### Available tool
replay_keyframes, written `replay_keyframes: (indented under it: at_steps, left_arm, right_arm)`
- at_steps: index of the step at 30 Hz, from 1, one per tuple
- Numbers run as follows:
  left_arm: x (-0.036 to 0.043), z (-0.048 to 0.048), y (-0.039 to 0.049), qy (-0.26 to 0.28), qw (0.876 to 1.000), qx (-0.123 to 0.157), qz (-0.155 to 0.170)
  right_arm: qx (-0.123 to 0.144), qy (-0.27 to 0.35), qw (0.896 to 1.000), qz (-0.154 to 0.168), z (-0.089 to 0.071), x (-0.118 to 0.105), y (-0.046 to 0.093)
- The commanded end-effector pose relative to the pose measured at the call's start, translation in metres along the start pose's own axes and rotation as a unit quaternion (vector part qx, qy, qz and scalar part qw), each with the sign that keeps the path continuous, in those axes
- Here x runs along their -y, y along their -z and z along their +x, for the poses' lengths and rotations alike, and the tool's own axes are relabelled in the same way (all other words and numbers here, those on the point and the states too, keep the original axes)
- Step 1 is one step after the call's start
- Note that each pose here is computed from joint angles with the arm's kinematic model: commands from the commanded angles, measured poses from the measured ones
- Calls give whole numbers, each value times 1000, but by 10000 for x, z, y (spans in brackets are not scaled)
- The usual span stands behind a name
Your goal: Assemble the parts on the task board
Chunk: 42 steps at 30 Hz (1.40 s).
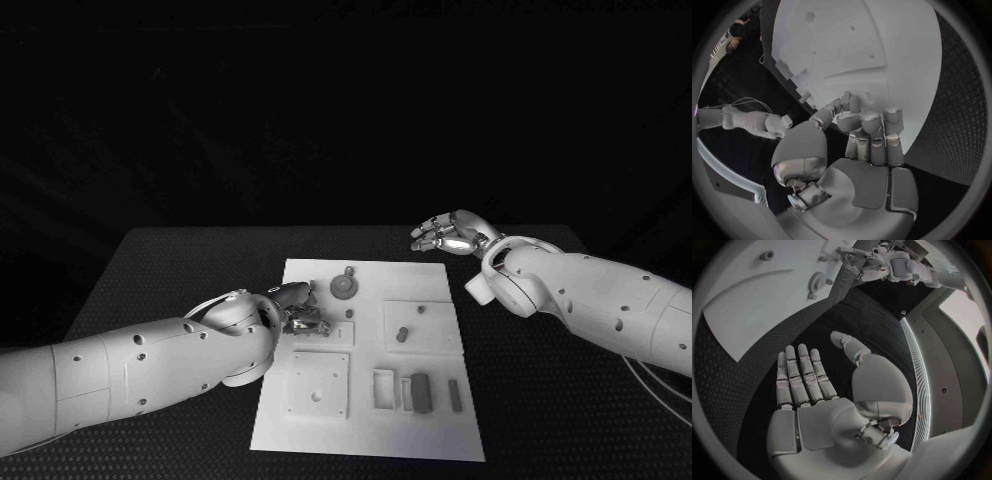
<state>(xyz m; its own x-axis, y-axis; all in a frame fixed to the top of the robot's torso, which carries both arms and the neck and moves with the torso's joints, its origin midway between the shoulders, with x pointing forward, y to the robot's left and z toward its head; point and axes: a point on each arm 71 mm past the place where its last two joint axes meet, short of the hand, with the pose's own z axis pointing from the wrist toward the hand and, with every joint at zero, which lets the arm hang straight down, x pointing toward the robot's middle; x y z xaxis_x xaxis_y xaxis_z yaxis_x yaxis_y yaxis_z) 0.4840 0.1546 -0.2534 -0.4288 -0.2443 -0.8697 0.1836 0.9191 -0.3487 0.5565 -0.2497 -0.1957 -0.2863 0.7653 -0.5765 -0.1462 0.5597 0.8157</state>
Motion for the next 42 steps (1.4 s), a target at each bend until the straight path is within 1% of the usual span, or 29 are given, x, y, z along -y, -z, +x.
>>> replay_keyframes:
  at_steps: [1,26,37,42]
  left_arm:
    - [17,39,-3,-4,1000,-10,2]
    - [33,46,1,-4,1000,-10,6]
    - [25,12,19,12,1000,15,8]
    - [20,5,20,15,1000,19,7]
  right_arm:
    - [-1,1,1000,-4,4,-8,2]
    - [-1,0,1000,-3,2,-6,0]
    - [0,0,1000,-3,-2,-2,1]
    - [0,0,1000,-3,-5,0,3]
